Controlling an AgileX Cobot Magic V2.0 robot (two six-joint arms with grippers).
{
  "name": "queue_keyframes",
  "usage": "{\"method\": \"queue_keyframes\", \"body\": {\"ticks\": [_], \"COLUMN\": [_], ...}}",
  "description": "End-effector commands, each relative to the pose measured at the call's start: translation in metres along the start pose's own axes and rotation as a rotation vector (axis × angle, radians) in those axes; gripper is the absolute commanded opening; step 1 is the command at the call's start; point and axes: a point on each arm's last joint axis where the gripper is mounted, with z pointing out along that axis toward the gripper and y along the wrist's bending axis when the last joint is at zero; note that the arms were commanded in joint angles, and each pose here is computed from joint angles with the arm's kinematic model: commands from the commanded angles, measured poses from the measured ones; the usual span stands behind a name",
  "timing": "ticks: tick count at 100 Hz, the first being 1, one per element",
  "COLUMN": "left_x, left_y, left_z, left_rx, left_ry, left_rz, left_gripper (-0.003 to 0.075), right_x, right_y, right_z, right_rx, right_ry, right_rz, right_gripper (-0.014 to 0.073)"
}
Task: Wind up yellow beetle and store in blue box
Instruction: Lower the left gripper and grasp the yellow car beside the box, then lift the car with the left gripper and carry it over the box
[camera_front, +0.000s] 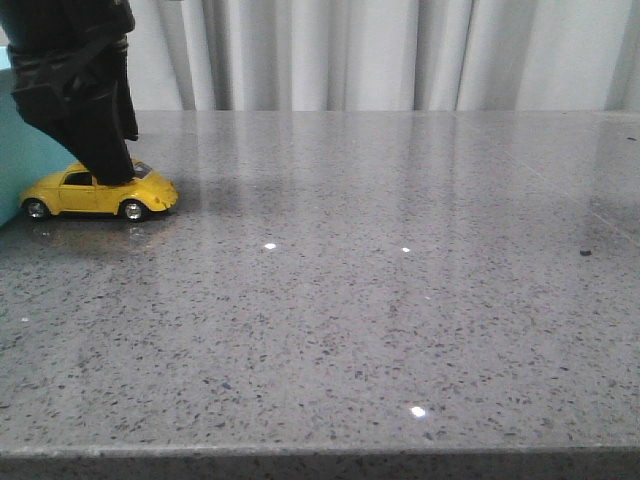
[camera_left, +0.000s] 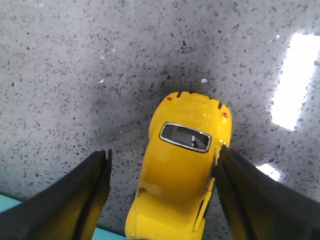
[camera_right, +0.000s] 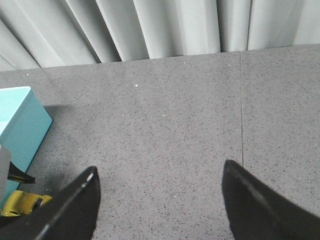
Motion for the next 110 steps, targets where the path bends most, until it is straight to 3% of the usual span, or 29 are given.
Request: {"method": "queue_keyframes", "body": {"ticks": [1, 31, 63, 82, 110], "left_x": [-0.008, -0.006, -0.008, -0.020, -0.040], "left_y": [0.003, 0.001, 0.003, 0.016, 0.052], "left_z": [-0.019, -0.002, -0.008, -0.033, -0.109], "left_rx": [-0.054, 0.023, 0.018, -0.043, -0.240], "left_ry": [-0.062, -0.007, -0.011, -0.073, -0.274], "left_rz": [0.002, 0.001, 0.002, -0.014, -0.296], "left_gripper": [0.0440, 0.0433, 0.0146, 0.0097, 0.0097], "right_x": [-0.014, -0.014, -0.014, -0.014, -0.014], "right_y": [0.005, 0.005, 0.005, 0.005, 0.005], "right_z": [-0.013, -0.013, -0.013, -0.013, -0.013], "right_rx": [-0.047, -0.047, -0.047, -0.047, -0.047], "right_ry": [-0.113, -0.113, -0.113, -0.113, -0.112], "right_rz": [-0.013, -0.013, -0.013, -0.013, -0.013], "right_gripper": [0.0519, 0.0519, 0.0519, 0.0519, 0.0519]}}
